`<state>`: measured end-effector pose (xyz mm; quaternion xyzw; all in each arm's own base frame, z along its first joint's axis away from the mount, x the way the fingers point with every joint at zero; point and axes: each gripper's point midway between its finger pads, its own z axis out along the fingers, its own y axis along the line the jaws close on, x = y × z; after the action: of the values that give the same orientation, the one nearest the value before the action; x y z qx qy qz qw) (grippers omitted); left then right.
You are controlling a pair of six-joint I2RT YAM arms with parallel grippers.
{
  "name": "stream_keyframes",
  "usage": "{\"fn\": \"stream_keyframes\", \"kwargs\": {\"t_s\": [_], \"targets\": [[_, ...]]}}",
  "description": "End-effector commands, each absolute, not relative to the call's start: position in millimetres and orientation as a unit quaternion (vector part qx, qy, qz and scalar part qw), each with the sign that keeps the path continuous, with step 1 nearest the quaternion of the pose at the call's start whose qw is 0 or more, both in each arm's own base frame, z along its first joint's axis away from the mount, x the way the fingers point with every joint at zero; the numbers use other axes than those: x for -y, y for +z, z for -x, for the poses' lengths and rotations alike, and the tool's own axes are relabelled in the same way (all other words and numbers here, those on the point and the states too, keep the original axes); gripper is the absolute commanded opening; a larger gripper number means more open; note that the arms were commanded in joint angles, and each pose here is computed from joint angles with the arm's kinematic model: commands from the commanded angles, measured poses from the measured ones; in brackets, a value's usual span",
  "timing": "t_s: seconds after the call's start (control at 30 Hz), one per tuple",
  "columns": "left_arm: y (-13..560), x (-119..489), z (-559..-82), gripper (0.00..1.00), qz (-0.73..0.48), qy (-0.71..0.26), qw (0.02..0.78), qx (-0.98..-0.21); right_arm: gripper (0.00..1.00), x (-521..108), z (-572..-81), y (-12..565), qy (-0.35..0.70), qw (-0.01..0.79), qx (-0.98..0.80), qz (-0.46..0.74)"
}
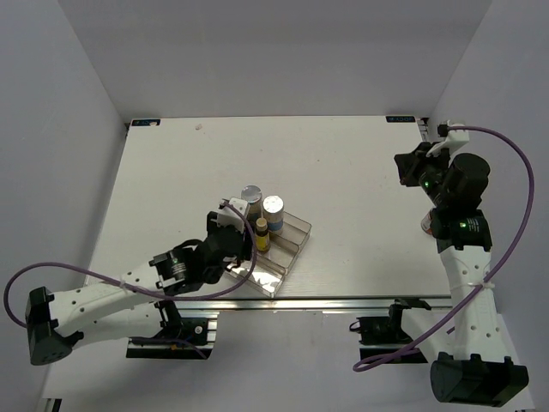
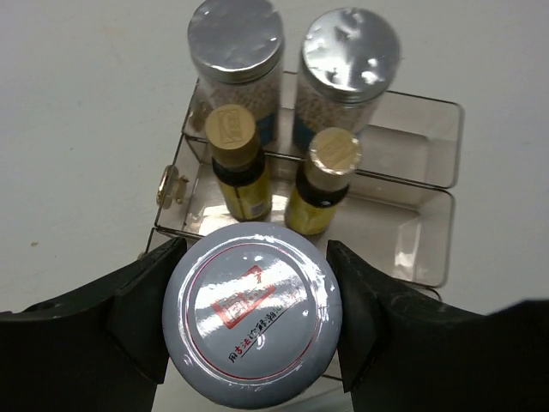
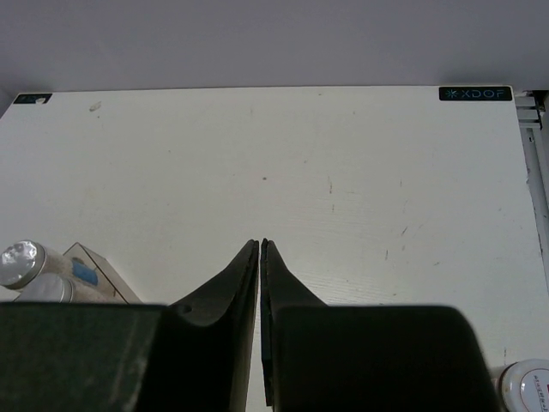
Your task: Organize the condiment bottles
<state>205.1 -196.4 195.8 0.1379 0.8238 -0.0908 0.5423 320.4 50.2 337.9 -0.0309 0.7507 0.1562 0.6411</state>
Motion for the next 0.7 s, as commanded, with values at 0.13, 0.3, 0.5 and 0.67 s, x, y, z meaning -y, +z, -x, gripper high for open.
{"fn": "stream_keyframes", "kwargs": {"t_s": [0.13,0.3,0.5,0.67], "targets": [[180.0,177.3,-252.1,0.0,-0.036,-0.089,0.553,-0.828,0.1,-49.2,-322.0,339.5,0.156,0.648,-0.745,0.032],[160.9,175.2,-260.4,0.0,-0.034,-0.08,0.551,-0.83,0.1,-49.7,-323.6,336.5,0.156,0.646,-0.747,0.035],[144.1,180.9,-267.3,0.0,-0.038,-0.084,0.553,-0.828,0.1,-49.3,-323.0,335.0,0.154,0.646,-0.746,0.037],[126.3,180.1,-266.4,0.0,-0.033,-0.075,0.539,-0.838,0.15,-49.0,-322.5,333.7,0.151,0.647,-0.747,0.039]]}}
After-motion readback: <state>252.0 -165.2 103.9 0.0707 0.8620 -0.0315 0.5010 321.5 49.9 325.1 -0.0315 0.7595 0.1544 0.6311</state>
